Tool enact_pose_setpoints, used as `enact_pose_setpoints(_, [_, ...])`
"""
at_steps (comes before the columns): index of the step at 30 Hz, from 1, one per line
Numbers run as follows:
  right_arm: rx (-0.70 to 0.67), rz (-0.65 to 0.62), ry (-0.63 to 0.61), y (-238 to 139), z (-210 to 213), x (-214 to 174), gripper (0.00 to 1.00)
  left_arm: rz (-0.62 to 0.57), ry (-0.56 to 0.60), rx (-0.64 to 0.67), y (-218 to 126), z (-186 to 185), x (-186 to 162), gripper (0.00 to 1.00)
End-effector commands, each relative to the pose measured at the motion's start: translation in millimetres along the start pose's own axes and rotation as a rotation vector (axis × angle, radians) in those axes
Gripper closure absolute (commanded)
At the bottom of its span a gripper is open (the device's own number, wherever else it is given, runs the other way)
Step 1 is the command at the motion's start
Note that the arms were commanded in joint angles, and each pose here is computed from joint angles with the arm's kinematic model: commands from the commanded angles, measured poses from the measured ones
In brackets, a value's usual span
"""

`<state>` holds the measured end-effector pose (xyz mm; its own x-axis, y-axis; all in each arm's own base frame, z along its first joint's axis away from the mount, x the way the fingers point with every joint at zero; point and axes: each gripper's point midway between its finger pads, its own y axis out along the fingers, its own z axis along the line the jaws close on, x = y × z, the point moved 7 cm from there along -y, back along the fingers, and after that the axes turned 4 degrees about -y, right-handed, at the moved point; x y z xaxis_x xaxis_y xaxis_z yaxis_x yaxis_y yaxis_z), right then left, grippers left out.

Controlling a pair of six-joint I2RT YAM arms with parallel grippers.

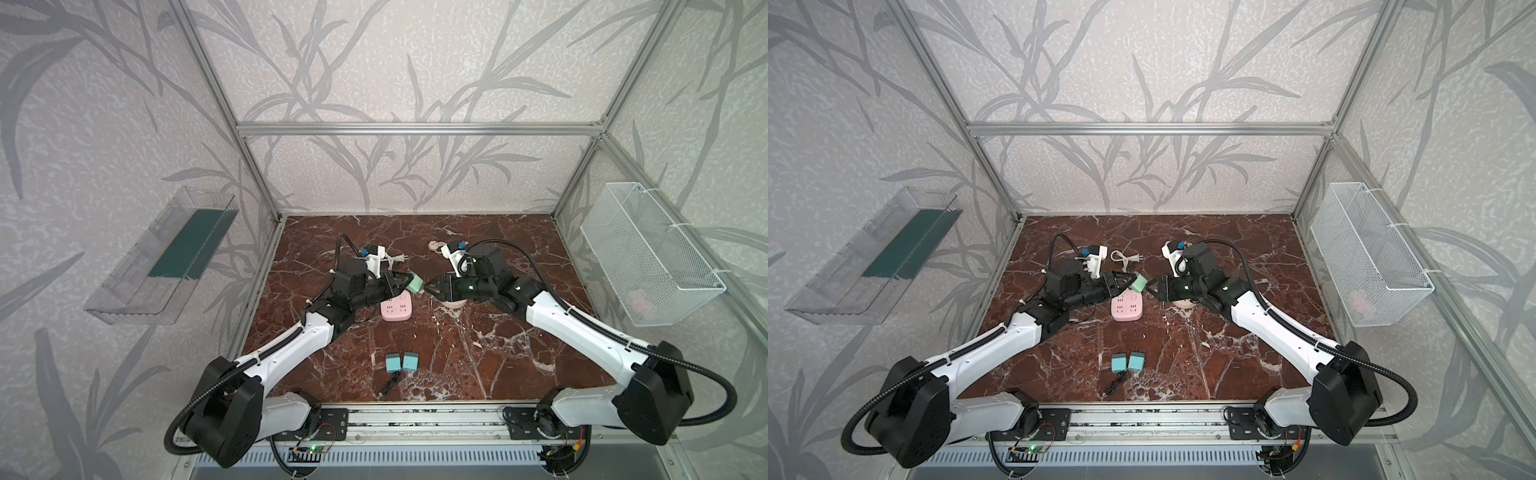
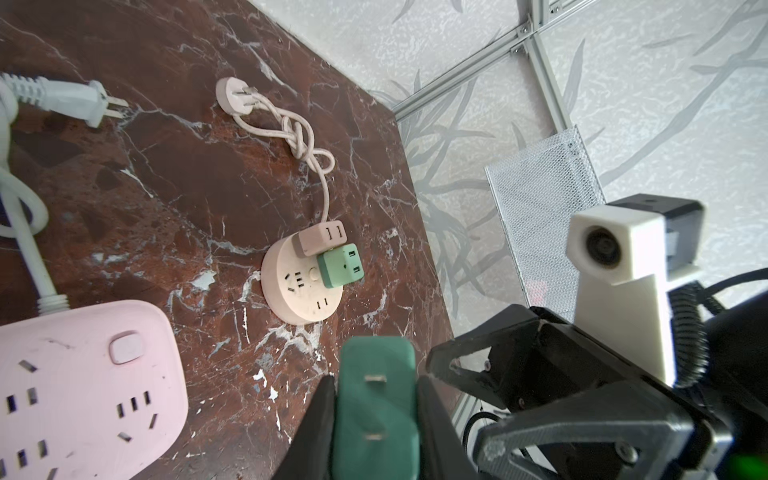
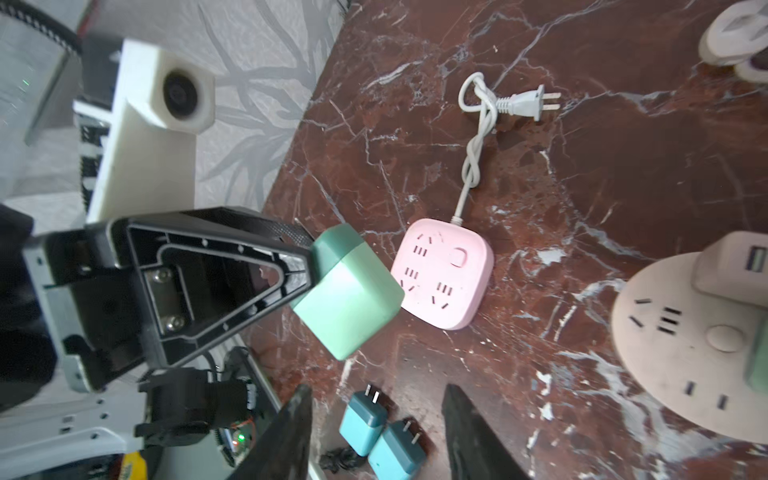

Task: Insert the plug

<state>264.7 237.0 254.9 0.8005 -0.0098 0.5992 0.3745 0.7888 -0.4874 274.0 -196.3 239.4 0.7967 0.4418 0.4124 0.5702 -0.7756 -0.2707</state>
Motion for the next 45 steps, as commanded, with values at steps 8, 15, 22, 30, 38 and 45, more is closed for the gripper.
enact_pose_setpoints(8, [0.364, -0.195, 0.246, -6, 2, 39, 0.49, -0.157, -0.176, -0.183, -3, -4, 11, 1.0])
enact_pose_setpoints(15, [0.364, -0.18, 0.302, 6, -10, 31, 0.5, -0.197, -0.232, -0.24, -4, -2, 13, 1.0])
enact_pose_setpoints(22, [0.381, -0.179, 0.322, 13, -16, 29, 0.56, -0.223, -0.261, -0.253, -7, 0, 14, 1.0])
enact_pose_setpoints(30, [0.457, -0.179, 0.353, 23, -18, 30, 0.61, -0.23, -0.298, -0.281, -5, 3, 14, 1.0])
enact_pose_setpoints(38, [0.497, -0.156, 0.355, 30, -15, 30, 0.61, -0.22, -0.312, -0.29, -1, 4, 14, 1.0])
enact_pose_setpoints(45, [0.52, -0.135, 0.356, 36, -13, 30, 0.61, -0.221, -0.325, -0.313, 0, 4, 14, 1.0])
